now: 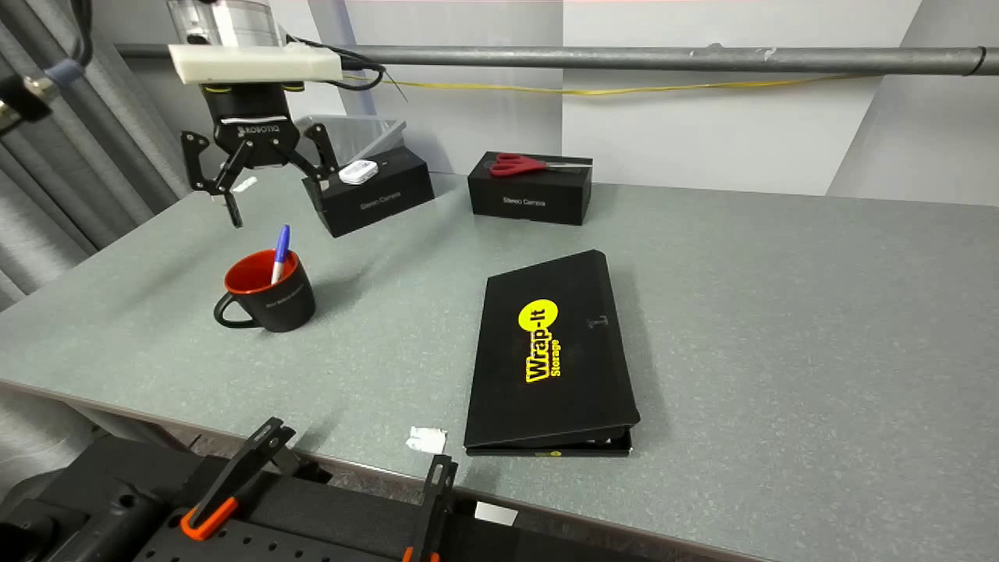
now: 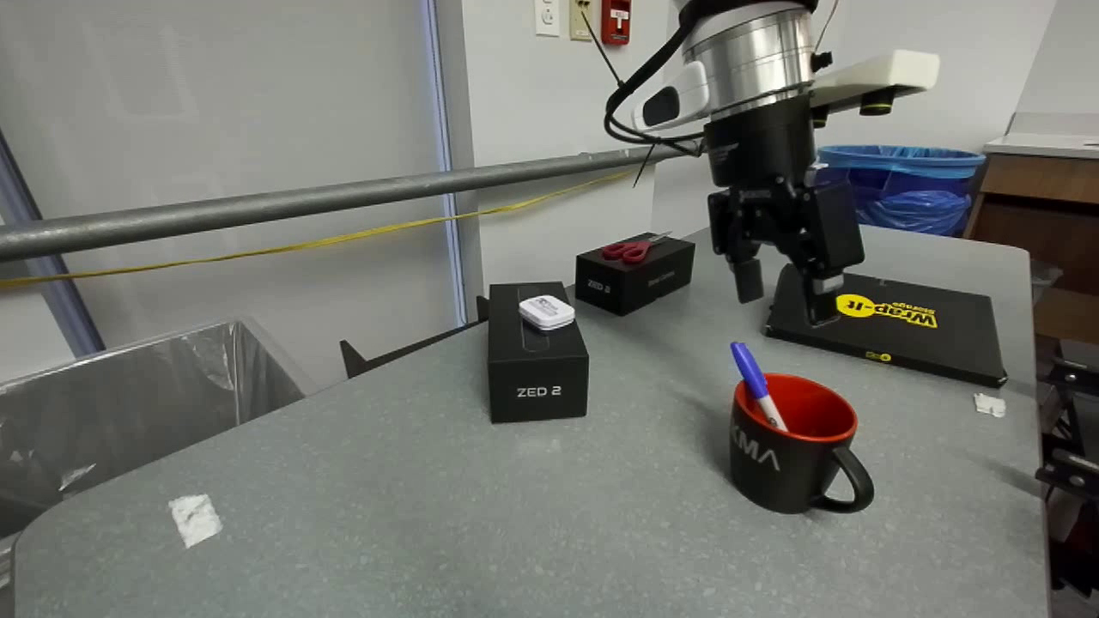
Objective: Take the blue pen out of the red and black mug
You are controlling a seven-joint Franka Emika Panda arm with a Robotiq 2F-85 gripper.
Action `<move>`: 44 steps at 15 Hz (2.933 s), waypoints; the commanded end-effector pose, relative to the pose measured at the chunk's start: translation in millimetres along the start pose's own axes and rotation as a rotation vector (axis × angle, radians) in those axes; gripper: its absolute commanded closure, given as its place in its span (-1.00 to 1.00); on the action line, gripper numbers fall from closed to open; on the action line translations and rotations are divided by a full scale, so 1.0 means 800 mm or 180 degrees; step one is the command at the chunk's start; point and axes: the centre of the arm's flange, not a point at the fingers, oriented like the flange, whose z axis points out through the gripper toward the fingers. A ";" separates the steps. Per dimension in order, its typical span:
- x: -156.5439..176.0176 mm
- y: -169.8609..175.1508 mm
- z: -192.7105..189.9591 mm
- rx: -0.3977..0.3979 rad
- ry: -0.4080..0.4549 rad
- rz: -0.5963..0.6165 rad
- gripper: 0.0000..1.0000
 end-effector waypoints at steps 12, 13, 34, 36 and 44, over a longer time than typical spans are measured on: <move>0.055 0.032 0.048 0.0546 0.0056 -0.0645 -0.92; 0.057 0.030 0.048 0.0565 0.0054 -0.0680 -0.47; -0.019 0.014 -0.085 0.0320 0.0112 -0.0548 0.94; -0.035 0.021 -0.115 0.0251 0.0096 -0.0424 0.94; -0.060 0.119 -0.051 -0.0049 -0.0508 0.0671 0.94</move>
